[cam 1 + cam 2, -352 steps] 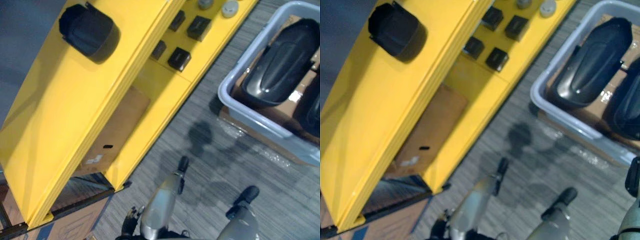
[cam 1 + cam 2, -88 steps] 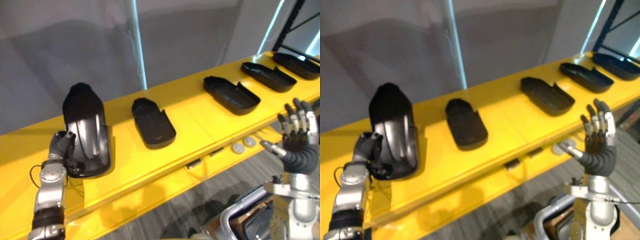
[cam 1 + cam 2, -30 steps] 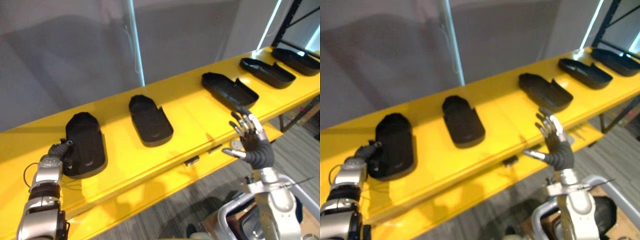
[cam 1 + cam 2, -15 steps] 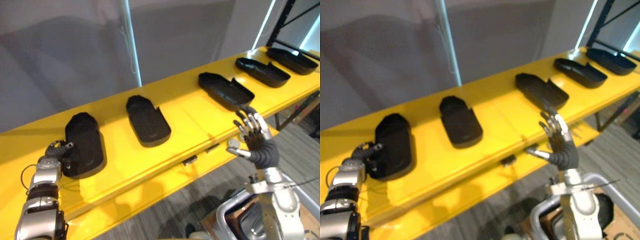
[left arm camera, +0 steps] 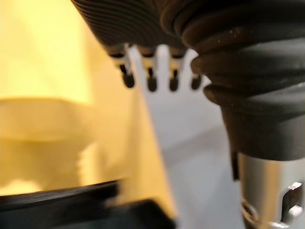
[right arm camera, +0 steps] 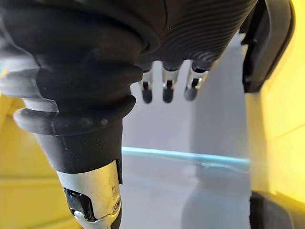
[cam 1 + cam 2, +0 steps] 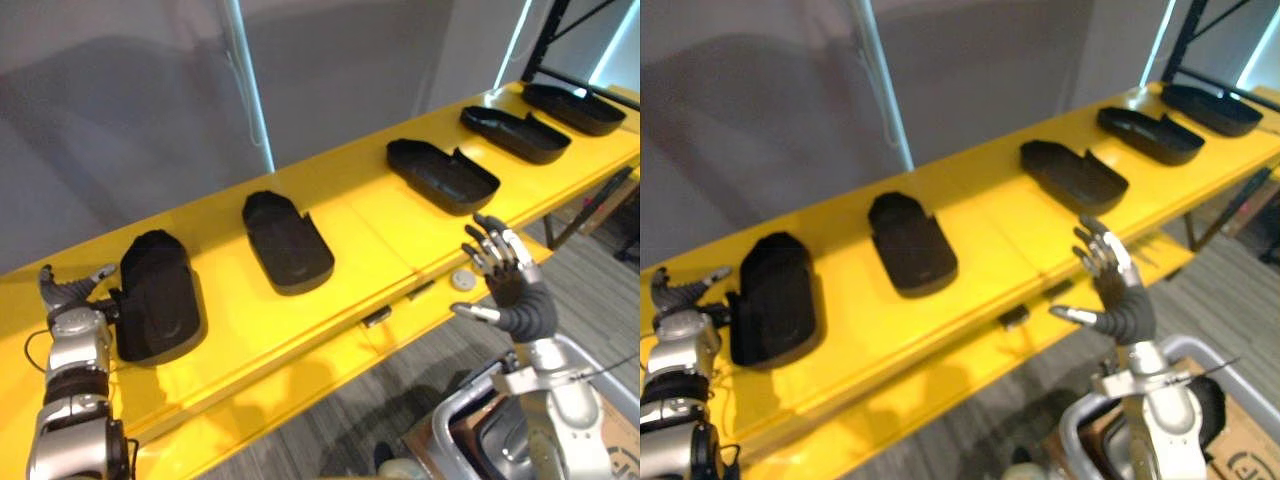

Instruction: Walk over and take plastic housings, then place them on the shelf

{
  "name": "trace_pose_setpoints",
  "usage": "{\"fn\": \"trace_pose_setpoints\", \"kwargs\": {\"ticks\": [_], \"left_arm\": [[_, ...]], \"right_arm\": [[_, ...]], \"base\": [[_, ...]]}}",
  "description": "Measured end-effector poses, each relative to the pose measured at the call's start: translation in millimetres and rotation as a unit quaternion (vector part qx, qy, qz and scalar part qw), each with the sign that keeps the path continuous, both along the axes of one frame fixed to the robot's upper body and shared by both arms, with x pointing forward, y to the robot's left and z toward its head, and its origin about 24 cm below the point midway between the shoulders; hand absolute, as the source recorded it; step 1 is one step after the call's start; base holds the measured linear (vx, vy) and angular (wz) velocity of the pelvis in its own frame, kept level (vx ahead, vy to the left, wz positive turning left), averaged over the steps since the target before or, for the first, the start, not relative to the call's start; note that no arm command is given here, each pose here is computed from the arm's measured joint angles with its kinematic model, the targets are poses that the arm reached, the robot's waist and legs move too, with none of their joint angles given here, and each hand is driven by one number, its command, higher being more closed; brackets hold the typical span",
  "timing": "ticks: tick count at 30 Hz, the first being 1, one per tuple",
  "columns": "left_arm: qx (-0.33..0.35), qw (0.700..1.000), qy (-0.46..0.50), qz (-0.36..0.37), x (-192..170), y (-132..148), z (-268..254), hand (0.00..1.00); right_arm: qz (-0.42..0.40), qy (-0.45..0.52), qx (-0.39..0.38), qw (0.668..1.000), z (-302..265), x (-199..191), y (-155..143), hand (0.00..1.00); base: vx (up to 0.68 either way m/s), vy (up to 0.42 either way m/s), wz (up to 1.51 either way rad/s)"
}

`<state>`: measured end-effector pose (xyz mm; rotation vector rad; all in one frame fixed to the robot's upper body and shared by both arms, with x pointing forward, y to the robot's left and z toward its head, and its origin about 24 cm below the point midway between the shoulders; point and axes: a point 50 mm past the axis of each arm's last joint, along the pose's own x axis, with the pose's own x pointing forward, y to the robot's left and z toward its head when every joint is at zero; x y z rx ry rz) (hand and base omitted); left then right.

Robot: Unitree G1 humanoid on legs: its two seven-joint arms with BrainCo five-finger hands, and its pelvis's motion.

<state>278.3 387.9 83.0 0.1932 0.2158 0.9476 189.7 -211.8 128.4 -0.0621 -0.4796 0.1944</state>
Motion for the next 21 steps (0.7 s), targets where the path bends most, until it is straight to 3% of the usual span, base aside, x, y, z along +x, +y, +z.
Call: {"fn": "trace_pose_setpoints", "kwargs": {"ticks": [6, 10, 14, 21], "left_arm": [[0.026, 0.996, -0.090, -0.003, 5.6, -4.6, 26.2, 0.00], [0.096, 0.967, -0.231, -0.039, 6.3, -25.1, 81.0, 0.00], [0.129, 0.911, -0.389, -0.057, -38.0, -65.8, 104.9, 0.00], [0.165, 0.864, -0.475, -0.014, -124.9, -104.0, 95.1, 0.00]], "right_arm": [[0.013, -0.031, 0.010, 0.999, 1.6, 1.1, 19.9, 0.00], [0.008, -0.065, 0.020, 0.998, 8.3, 4.6, 30.5, 0.00], [-0.008, -0.096, 0.038, 0.995, 17.5, 11.3, 33.4, 0.00], [-0.023, -0.088, 0.097, 0.991, 15.9, 16.6, 38.6, 0.00]], "base": [[0.00, -0.001, 0.05], [-0.03, -0.017, 0.21], [0.00, -0.006, 0.27], [-0.04, -0.026, 0.38]]}}
